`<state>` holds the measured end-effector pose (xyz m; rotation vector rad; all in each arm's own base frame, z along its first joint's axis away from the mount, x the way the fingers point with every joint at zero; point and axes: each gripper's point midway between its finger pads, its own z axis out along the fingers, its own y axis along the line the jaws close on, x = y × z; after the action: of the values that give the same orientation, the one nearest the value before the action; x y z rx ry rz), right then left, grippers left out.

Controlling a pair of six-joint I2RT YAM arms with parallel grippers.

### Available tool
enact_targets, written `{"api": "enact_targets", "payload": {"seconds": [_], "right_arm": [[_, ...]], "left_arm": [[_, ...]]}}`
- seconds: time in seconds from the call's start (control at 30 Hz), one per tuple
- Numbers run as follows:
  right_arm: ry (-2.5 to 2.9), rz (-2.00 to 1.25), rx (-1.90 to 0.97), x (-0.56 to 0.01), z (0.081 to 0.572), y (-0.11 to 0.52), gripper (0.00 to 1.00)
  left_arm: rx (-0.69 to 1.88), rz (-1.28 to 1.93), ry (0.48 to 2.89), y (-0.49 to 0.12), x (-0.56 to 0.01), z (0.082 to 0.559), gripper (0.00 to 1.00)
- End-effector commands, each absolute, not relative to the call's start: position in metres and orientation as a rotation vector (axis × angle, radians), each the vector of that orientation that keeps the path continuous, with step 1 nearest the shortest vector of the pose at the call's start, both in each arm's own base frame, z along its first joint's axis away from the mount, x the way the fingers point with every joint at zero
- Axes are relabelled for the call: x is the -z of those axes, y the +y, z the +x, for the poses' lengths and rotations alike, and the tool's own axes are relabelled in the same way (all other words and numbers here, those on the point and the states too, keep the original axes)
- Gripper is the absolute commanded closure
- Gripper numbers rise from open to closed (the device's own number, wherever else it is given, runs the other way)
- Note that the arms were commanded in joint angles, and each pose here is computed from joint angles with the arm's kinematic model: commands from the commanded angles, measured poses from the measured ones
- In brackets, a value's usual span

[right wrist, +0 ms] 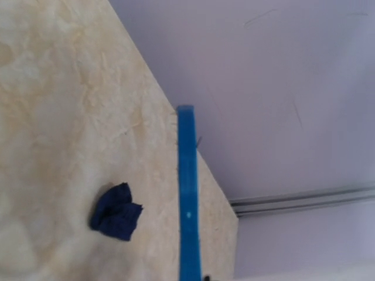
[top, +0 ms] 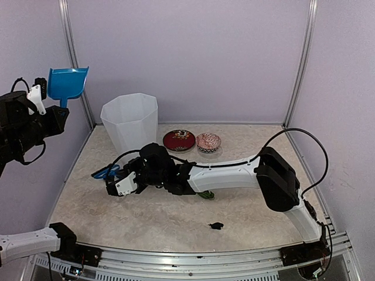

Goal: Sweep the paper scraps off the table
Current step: Sweep the paper scraps at the center of the board.

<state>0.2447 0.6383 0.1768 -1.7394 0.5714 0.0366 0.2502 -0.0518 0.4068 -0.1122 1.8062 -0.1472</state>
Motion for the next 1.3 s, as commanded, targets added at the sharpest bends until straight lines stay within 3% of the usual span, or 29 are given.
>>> {"api": "enact_targets", "payload": {"seconds": [0.0, 0.7, 1.03, 1.27], "right_arm": [[0.499, -1.688, 0.076, -0.186, 0.269, 0.655, 1.00], [0.458, -1.784, 0.092, -0.091, 0.297, 0.682, 1.00], [0.439, -1.988, 0.065, -0.051, 0.278, 0.654, 1.00], [0.469, -2.130, 0.025, -0.053, 0.253, 0.607, 1.00]], "left_arm": [[0.147, -0.118, 1.792, -0.051, -0.406, 0.249, 1.00], [0.159, -0.124, 1.823, -0.049, -0.397, 0.242, 1.00], [0.154, -0.122, 1.829, -0.049, -0.397, 0.243, 1.00], [0.154, -0.118, 1.830, -0.051, -0.396, 0.245, 1.00]]}}
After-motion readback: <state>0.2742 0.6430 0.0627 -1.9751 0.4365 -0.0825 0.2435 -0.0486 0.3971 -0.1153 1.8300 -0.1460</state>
